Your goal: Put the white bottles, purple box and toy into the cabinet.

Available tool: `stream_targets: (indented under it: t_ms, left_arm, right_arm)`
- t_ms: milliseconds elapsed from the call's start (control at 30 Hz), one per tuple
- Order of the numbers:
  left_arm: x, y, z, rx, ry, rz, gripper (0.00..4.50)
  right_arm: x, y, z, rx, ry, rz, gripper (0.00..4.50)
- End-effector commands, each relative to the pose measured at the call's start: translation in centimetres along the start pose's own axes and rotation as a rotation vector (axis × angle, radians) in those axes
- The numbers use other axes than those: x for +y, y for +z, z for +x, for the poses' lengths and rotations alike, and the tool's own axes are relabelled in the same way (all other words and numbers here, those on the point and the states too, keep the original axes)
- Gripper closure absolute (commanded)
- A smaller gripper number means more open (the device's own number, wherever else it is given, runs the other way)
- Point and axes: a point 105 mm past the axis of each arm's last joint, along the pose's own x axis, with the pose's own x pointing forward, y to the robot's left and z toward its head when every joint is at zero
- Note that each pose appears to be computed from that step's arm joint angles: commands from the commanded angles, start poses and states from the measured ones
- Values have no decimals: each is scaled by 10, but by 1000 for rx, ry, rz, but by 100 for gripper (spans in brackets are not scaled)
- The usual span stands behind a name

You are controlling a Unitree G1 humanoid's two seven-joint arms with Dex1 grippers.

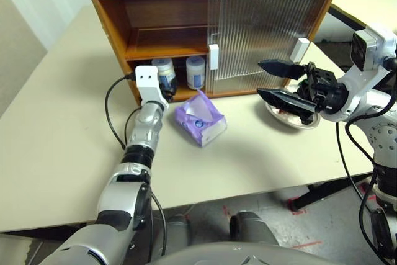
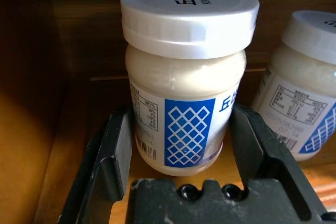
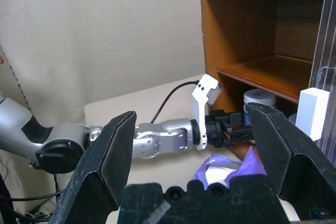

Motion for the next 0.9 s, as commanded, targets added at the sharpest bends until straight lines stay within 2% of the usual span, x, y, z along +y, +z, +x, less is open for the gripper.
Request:
stream_targets:
  t_ms: [33,533,667,900]
  left_arm:
    - [-2,12,7,-35,22,28,147]
    - [3,2,7,-4,61,60,147]
    - [-1,3,8,-4,46,71,3]
    - [0,4,8,-8,43,80,3]
  right_arm:
    - [1,4,0,-9,2,-14,0]
    - [1,3,0,-9,2,-16,0]
    - [1,3,0,-10,6,-18,0]
    - [1,4,1,-12,9,-20,0]
